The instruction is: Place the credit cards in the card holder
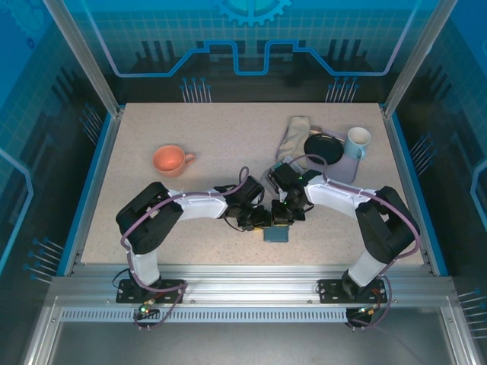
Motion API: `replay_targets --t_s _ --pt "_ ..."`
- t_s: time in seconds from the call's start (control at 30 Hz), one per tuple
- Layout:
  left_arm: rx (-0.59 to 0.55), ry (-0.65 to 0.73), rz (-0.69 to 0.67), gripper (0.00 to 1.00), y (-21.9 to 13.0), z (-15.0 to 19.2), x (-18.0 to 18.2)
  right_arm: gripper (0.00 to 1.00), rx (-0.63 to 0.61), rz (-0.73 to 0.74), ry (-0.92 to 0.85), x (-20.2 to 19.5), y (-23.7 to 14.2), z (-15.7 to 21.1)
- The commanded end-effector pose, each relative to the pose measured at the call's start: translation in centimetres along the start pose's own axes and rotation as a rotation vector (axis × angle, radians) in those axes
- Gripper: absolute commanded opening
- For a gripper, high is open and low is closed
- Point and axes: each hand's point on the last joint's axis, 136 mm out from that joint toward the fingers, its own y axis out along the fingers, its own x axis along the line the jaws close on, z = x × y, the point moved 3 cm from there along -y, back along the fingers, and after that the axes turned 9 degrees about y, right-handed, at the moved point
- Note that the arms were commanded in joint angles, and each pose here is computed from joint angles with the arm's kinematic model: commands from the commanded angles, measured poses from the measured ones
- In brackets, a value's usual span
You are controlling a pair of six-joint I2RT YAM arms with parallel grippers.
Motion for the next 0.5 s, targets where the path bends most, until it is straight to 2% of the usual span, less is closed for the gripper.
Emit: replay_targets --t_s 0.0,0.27,0.47 --pt "0.060 -0.018 -0.056 0.26 1.4 1.7 1.9 0.00 -0.009 0.003 0.017 -0.3 -0.1 -0.2" --pt "0.059 -0.020 -0.055 0.26 1.4 1.7 1.9 0.00 0.008 0.008 0.016 0.0 1.0 -0.8" --pt "0.062 -0.020 -0.056 0.26 1.4 1.8 2.0 0.00 0.045 0.074 0.022 -1.2 2.5 -0.4"
